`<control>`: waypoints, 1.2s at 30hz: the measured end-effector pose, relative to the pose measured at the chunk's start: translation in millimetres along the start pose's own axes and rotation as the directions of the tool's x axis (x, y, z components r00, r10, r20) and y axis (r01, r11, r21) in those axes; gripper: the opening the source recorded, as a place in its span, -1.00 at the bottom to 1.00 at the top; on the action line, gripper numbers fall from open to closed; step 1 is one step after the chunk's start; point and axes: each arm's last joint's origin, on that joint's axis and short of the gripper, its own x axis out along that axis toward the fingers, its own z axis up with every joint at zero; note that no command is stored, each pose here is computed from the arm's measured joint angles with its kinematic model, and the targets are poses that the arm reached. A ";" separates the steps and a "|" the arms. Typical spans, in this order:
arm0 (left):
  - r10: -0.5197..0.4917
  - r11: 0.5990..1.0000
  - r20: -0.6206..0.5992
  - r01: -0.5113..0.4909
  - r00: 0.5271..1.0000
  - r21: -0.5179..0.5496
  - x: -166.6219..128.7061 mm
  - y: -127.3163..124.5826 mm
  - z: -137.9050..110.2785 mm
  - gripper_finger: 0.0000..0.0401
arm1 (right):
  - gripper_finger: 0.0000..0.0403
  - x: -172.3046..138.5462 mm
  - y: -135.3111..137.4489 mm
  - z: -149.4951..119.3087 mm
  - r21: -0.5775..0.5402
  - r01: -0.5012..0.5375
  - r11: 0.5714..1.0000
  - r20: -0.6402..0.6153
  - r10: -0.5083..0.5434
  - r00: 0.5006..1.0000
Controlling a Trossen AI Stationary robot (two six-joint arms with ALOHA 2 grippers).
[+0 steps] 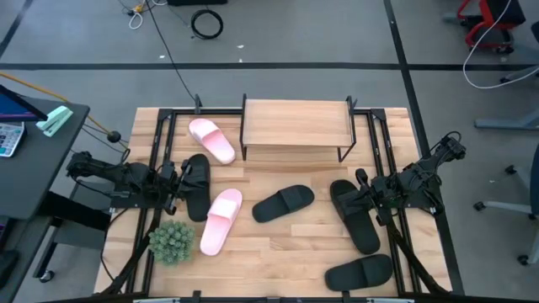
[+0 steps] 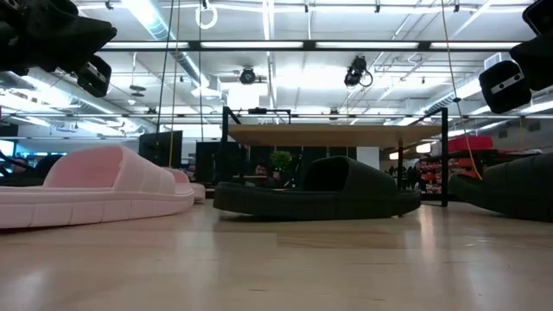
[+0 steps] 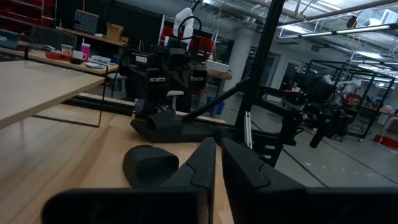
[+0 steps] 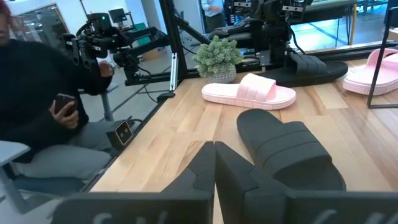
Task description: Pick and place slides into the shelf
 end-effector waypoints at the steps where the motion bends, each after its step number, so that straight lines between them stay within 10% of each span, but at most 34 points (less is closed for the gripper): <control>1: 0.000 1.000 0.000 0.000 1.000 0.001 0.0 0.0 0.0 -0.82 | -0.93 0.0 0.0 0.0 0.000 0.000 1.000 0.000 0.000 1.000; 36: -0.003 0.994 0.047 -0.002 0.999 0.109 -0.8 -2.2 10.2 -0.81 | -0.93 0.0 0.0 0.0 0.000 0.000 1.000 0.000 0.000 1.000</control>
